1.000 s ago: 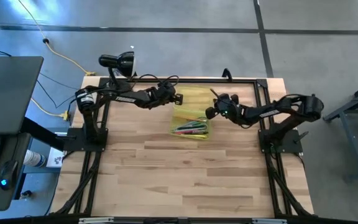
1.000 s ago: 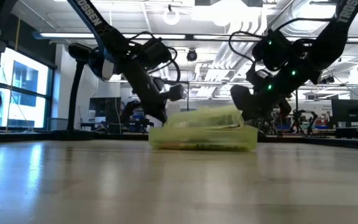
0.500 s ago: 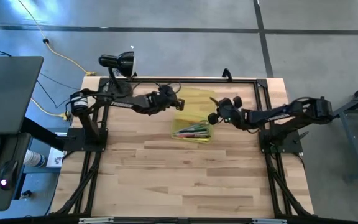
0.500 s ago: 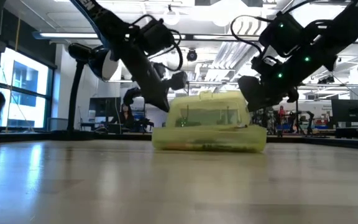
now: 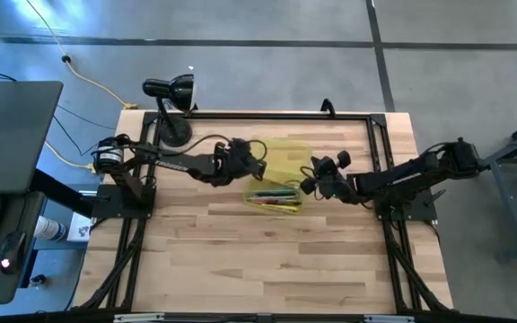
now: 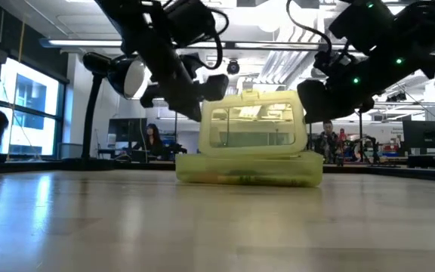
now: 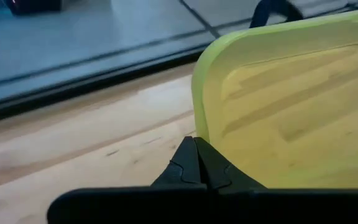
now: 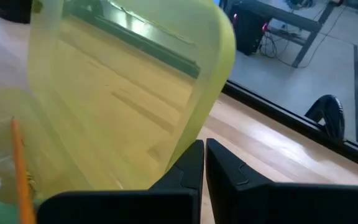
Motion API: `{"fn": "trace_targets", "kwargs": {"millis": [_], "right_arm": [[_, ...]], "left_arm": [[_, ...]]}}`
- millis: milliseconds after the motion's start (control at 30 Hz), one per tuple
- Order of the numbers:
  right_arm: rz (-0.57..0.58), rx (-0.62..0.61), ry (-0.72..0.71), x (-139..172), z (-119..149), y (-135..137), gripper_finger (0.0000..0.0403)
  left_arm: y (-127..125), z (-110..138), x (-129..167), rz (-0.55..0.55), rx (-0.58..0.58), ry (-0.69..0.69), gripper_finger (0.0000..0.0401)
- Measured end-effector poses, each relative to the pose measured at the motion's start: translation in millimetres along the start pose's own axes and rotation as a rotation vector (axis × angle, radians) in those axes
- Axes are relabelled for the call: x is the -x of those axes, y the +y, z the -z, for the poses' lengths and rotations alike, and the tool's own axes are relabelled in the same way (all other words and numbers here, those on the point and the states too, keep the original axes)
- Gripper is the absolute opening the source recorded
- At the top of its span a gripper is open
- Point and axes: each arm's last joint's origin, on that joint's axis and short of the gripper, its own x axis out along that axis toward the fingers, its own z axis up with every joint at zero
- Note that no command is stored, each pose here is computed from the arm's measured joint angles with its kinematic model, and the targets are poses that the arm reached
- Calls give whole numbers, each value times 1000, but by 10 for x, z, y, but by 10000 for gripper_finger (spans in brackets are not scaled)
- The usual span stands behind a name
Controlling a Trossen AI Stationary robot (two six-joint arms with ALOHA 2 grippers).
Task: Pick & place school supplies into a supply box
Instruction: Close the yellow supply box
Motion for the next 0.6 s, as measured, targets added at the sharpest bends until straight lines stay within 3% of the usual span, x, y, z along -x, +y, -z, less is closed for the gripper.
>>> {"fn": "trace_targets", "kwargs": {"millis": [233, 600], "right_arm": [[20, 47, -40, 159, 57, 76, 0], [-48, 69, -3, 363, 207, 140, 0]], "left_arm": [[-124, 113, 203, -7, -46, -51, 10], [-251, 298, 465, 27, -46, -61, 10]]}}
